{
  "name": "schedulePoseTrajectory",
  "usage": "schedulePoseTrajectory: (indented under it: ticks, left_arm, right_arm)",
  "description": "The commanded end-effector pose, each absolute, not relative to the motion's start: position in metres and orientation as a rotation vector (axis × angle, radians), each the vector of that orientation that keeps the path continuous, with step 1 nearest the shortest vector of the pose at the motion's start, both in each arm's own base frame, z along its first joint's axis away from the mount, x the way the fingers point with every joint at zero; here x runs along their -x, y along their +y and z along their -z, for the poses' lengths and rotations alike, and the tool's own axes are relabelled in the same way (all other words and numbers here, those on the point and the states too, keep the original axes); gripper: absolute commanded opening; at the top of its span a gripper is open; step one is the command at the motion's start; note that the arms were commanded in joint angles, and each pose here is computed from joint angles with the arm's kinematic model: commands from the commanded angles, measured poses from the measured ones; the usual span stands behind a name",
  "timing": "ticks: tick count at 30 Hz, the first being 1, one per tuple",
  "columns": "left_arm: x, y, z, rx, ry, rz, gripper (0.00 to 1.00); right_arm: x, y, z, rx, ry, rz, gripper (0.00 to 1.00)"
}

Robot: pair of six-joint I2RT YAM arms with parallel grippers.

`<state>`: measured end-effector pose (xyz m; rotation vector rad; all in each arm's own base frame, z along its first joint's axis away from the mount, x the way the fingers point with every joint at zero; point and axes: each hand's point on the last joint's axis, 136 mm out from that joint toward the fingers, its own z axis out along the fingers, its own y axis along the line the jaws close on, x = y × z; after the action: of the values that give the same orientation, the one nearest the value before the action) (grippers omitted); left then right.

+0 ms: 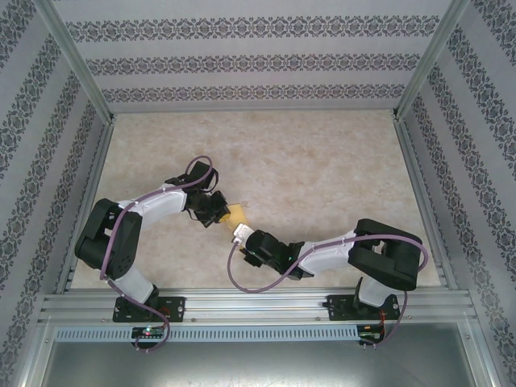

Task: Fold a paper plane with a square sheet of paper (pick it up from the middle)
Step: Fold the wing for the fifth time at the center of the table.

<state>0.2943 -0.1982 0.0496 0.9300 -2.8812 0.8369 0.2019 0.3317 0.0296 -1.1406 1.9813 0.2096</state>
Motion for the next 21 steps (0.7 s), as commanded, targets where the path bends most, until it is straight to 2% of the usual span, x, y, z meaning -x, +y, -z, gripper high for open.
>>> schedulePoseTrajectory:
  ticks: [1, 8, 18, 21]
  left_arm:
    - [-0.295, -0.198, -0.051, -0.928, -2.863, -0.827, 0.0]
    - [-0.295, -0.199, -0.05, -0.916, -2.859, -0.827, 0.0]
    - [-0.294, -0.199, -0.049, -0.914, -2.859, -0.821, 0.0]
    - [-0.294, -0.199, -0.049, -0.911, -2.857, -0.823, 0.0]
  right_arm:
    - [-0.21, 0.329, -0.027, 1.162, 1.936, -0.079, 0.27]
    - [-0.214, 0.333, -0.029, 1.139, 1.919, -0.066, 0.25]
    - [-0.213, 0.342, -0.036, 1.111, 1.91, -0.127, 0.28]
    - [-0.214, 0.341, -0.033, 1.106, 1.915, -0.122, 0.25]
